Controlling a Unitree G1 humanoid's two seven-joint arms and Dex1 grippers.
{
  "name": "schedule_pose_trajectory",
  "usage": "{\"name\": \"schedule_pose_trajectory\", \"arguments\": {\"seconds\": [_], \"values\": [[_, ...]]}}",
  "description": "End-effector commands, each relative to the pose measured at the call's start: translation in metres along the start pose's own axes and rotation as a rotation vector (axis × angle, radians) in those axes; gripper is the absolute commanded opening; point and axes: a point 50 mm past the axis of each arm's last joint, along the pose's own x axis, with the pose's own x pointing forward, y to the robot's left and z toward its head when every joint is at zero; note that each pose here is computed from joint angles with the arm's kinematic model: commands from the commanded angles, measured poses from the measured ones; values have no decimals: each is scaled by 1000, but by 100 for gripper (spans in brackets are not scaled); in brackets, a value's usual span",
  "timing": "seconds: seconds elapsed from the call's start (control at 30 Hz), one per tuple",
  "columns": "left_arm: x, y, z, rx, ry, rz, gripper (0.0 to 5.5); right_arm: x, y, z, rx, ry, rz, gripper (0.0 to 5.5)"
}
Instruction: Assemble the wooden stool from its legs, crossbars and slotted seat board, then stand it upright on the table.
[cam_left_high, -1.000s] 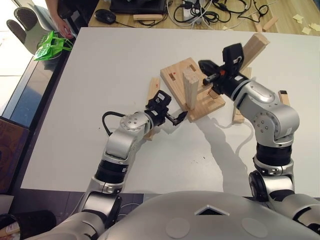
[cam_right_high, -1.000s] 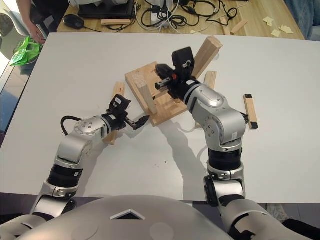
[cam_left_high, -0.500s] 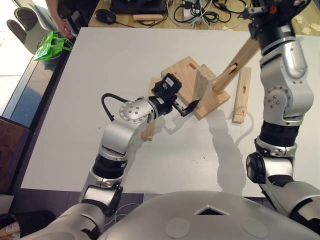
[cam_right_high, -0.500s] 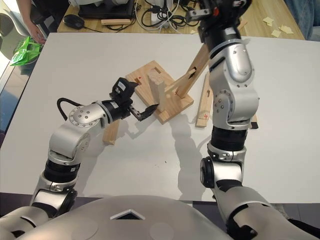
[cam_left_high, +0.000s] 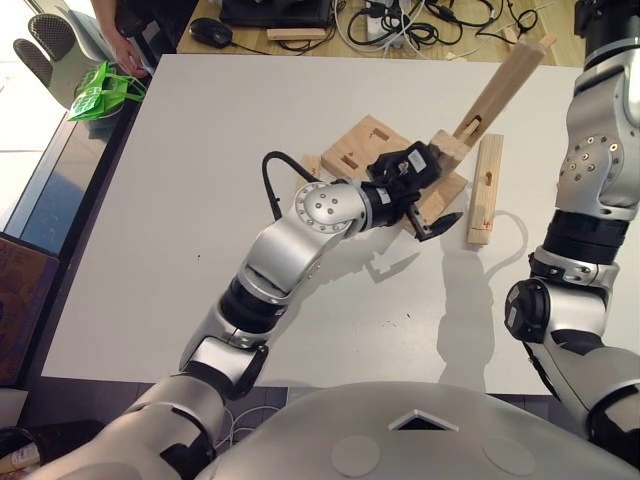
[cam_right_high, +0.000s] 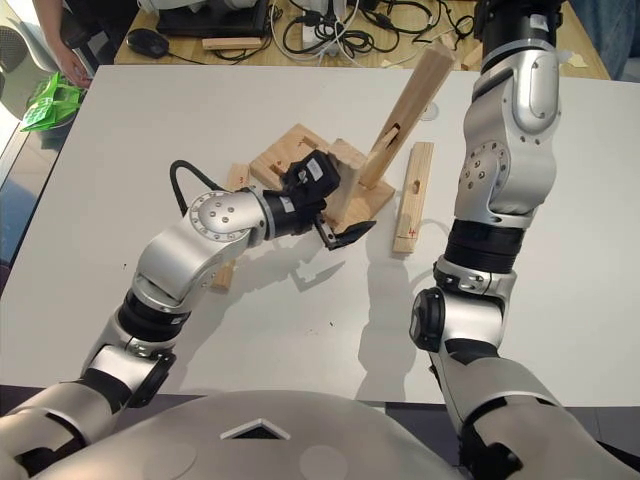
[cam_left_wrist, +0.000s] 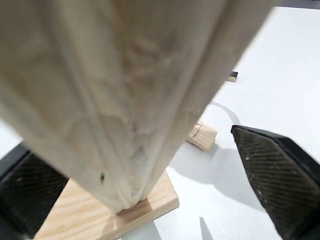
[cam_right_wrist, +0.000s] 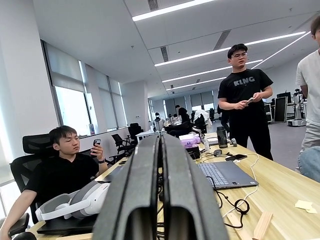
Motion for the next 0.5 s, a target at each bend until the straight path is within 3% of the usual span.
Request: {"name": "schedule_pose_trajectory", "arguments": {"seconds": [0.03, 0.23, 0.4, 0.5], "values": [[20, -6, 16, 47, -22, -3, 540, 5, 1, 7, -12, -32, 5, 11], [51, -24, 54, 130, -153, -8, 540, 9, 5, 10, -29, -52, 27, 11], [37, 0, 59, 141, -271, 162, 540, 10, 13, 17, -102, -89, 94, 11], [18, 8, 83, 91, -512, 247, 540, 12, 24, 33, -174, -159, 141, 11]]}}
